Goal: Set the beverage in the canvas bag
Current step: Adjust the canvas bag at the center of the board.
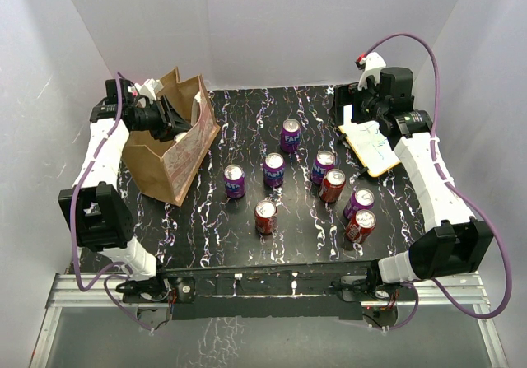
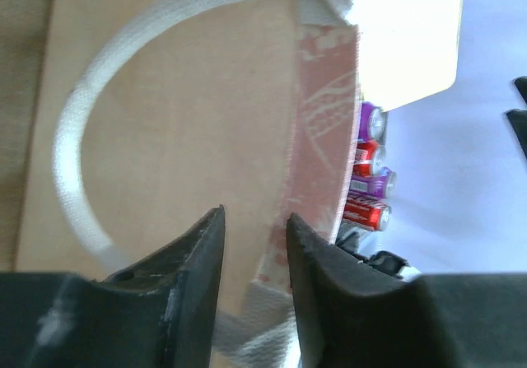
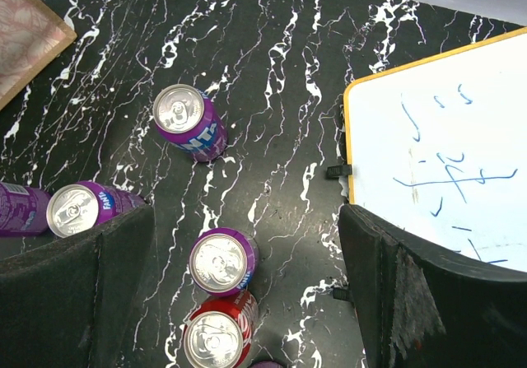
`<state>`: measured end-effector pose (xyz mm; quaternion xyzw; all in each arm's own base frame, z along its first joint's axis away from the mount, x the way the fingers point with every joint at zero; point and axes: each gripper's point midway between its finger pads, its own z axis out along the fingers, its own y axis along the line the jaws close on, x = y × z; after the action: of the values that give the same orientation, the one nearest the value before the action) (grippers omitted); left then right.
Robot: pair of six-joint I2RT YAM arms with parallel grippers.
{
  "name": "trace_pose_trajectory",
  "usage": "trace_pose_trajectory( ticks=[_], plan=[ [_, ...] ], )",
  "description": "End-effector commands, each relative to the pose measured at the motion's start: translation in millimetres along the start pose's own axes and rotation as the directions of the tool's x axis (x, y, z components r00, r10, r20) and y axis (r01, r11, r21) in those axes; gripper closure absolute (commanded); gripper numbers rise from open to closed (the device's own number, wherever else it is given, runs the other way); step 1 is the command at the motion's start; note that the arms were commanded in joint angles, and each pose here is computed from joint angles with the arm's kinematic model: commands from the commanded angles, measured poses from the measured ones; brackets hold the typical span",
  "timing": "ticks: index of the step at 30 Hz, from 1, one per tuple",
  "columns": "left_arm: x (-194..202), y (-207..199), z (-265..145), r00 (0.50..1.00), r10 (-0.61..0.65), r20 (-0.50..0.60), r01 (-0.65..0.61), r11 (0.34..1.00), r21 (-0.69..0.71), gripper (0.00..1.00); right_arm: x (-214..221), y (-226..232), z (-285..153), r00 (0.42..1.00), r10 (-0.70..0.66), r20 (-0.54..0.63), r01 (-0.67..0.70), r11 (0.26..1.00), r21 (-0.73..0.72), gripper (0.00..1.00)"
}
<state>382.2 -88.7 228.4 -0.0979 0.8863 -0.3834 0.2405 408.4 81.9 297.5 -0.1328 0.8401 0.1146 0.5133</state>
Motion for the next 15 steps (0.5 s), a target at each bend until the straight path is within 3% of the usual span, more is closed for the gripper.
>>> trace_pose_trajectory(
  ticks=[1, 3, 4, 7, 11, 13, 15],
  plan=[
    [-13, -47, -16, 0.998, 0.054, 0.039, -0.061, 0.977, 0.204, 0.79, -7, -6, -1, 0.999, -0.027, 0.035, 0.026, 0.999, 0.023, 0.02],
    [-19, -56, -20, 0.993, 0.084, 0.079, -0.1, 0.967, 0.233, 0.97, -6, -6, 0, 0.999, -0.03, 0.033, 0.029, 0.999, 0.023, 0.02],
    [-22, -60, -23, 0.989, 0.102, 0.105, -0.125, 0.962, 0.241, 1.0, -5, -7, 0, 0.999, -0.03, 0.032, 0.029, 0.999, 0.026, 0.02],
    [-35, -73, -32, 0.96, 0.183, 0.213, -0.234, 0.941, 0.243, 1.0, -4, -8, 0, 0.999, -0.036, 0.029, 0.035, 0.999, 0.032, 0.02],
    [-49, -89, -52, 0.868, 0.326, 0.375, -0.412, 0.893, 0.179, 1.0, -2, -9, 2, 0.999, -0.041, 0.024, 0.041, 0.999, 0.033, 0.02],
    [-52, -91, -60, 0.837, 0.366, 0.407, -0.454, 0.879, 0.143, 1.0, -1, -9, 3, 0.999, -0.043, 0.022, 0.042, 0.999, 0.034, 0.02],
    [-50, -82, -59, 0.845, 0.367, 0.388, -0.433, 0.896, 0.095, 1.0, -2, -10, 3, 0.999, -0.045, 0.022, 0.045, 0.998, 0.034, 0.02]
  ],
)
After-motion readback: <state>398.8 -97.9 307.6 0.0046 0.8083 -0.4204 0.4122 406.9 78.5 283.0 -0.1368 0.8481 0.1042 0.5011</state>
